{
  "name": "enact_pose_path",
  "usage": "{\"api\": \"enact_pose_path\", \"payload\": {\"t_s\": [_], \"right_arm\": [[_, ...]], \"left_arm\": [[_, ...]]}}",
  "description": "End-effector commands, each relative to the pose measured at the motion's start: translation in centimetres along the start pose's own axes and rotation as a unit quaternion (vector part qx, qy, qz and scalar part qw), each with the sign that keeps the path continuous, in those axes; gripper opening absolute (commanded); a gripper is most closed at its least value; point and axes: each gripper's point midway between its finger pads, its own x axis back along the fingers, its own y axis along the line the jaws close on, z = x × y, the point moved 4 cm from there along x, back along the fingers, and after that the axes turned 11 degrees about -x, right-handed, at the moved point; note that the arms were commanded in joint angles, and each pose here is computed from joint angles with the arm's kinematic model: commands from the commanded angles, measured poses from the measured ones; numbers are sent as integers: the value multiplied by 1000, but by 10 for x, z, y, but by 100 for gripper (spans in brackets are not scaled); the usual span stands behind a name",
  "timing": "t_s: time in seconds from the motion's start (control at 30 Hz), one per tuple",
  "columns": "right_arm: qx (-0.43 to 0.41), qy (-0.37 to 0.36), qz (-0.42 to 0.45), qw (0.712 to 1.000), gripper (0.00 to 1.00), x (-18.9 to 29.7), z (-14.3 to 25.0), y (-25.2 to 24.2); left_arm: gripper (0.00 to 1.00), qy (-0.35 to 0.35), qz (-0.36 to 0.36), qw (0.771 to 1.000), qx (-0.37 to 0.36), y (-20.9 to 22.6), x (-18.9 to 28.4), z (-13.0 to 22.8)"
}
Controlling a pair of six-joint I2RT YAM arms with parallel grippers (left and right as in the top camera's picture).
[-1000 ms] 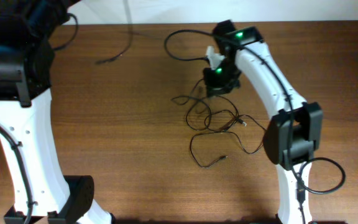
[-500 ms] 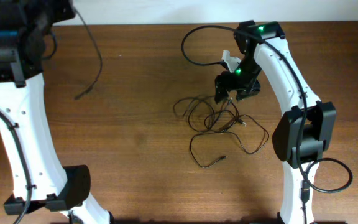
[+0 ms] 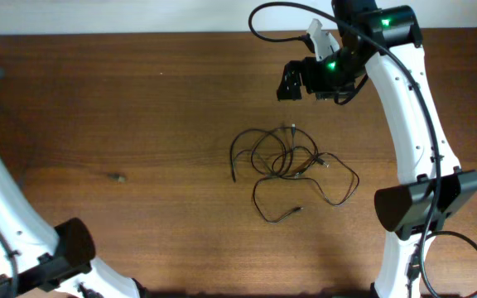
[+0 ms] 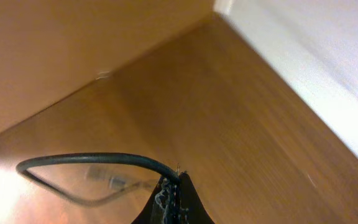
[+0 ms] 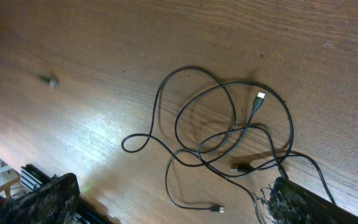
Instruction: Untangle cables
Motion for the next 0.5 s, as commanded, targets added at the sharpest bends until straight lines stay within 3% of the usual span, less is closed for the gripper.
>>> {"api": "enact_pose_path", "payload": {"t_s": [0.0,0.1,0.23,0.37,0.4,0.47], "right_arm": [[-1,-4,4,1000,99,2,0,1],[-1,-8,18,1000,99,2,-1,-3],[-1,-8,18,1000,99,2,-1,-3],[-2,-3,19,1000,99,2,1,-3],[-3,0,20,1000,99,2,2,-3],[-4,1,20,1000,99,2,2,-3]], "left_arm": [[0,22,-113,986,121,66,-33,1],[0,4,-145,977,155,109,-45,-9],[0,-128,-87,983,96,117,-6,-59],[0,-272,-113,953,68,131,56,-100],[0,-286,-140,945,75,143,63,-103],[0,-263,-147,951,73,146,52,-97]]}}
